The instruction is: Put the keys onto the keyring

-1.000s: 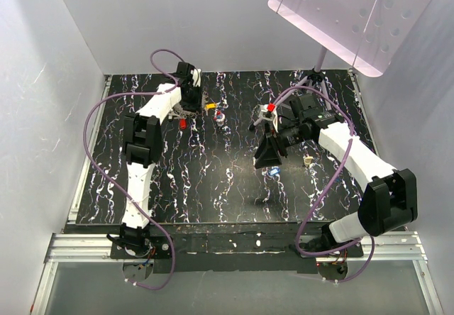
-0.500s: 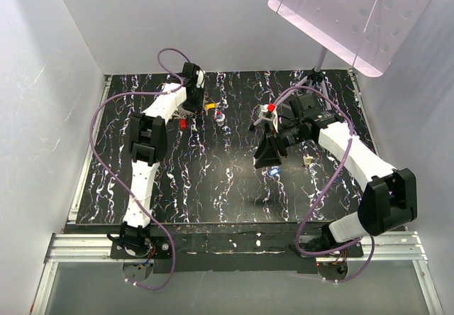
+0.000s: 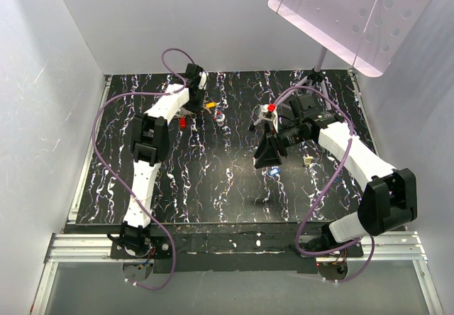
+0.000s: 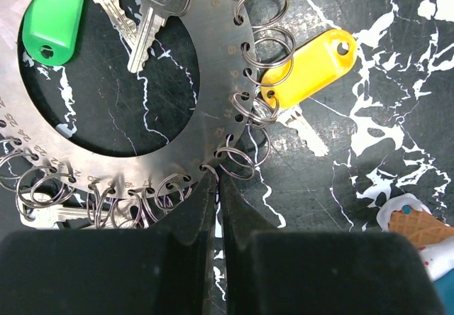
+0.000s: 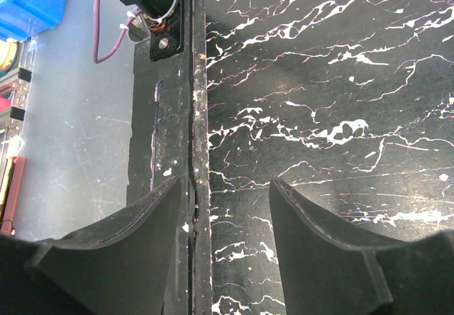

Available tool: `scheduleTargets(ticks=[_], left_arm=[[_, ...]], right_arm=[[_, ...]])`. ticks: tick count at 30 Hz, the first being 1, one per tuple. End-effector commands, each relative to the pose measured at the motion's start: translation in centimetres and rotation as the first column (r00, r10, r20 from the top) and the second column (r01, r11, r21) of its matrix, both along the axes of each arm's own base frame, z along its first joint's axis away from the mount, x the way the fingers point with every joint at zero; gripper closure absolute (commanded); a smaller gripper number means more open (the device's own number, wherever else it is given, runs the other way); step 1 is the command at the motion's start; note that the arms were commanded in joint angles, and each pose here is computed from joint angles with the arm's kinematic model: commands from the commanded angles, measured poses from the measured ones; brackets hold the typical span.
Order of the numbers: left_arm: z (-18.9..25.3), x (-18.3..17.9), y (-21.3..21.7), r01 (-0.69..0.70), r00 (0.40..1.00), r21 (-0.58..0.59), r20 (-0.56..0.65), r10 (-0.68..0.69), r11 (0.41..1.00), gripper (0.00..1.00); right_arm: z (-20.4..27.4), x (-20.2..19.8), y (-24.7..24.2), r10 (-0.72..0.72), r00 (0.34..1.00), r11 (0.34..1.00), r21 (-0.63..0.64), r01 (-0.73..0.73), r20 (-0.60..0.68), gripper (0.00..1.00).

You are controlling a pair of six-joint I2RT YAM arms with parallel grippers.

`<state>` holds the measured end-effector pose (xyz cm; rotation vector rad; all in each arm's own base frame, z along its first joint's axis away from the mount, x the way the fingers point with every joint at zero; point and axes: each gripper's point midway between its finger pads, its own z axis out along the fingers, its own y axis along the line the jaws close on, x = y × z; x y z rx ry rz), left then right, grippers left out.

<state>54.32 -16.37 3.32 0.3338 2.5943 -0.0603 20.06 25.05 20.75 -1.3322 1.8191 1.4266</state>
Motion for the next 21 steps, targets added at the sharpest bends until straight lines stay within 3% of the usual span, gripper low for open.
scheduleTargets(ticks=[1, 10, 16, 21], left_arm=[[3.4, 0.5, -0.1, 0.024, 0.998, 0.012, 0.064, -0.024, 1.0, 1.0], [13.6, -2.6, 3.3, 0.045, 0.975, -0.023, 0.218, -0.039, 0.999, 1.0], [16.8, -10.6, 5.3, 0.123, 0.969, -0.064, 0.223, -0.106, 0.99, 1.0], [18.6, -18.5, 4.9, 0.209, 0.96, -0.155, 0.22, -0.172, 0.966, 1.0]], right_arm=[[0.2, -0.2, 0.0, 0.012, 1.0, 1.0, 0.016, -0.011, -0.009, 0.4], [0.7, -0.7, -0.2, 0.032, 0.999, 0.999, 0.024, -0.032, 0.006, 0.41], [1.7, -1.7, -0.1, 0.087, 0.996, 0.995, 0.043, -0.088, 0.031, 0.41], [4.3, -2.8, 0.6, 0.205, 0.962, 0.974, 0.064, -0.219, 0.18, 0.41]])
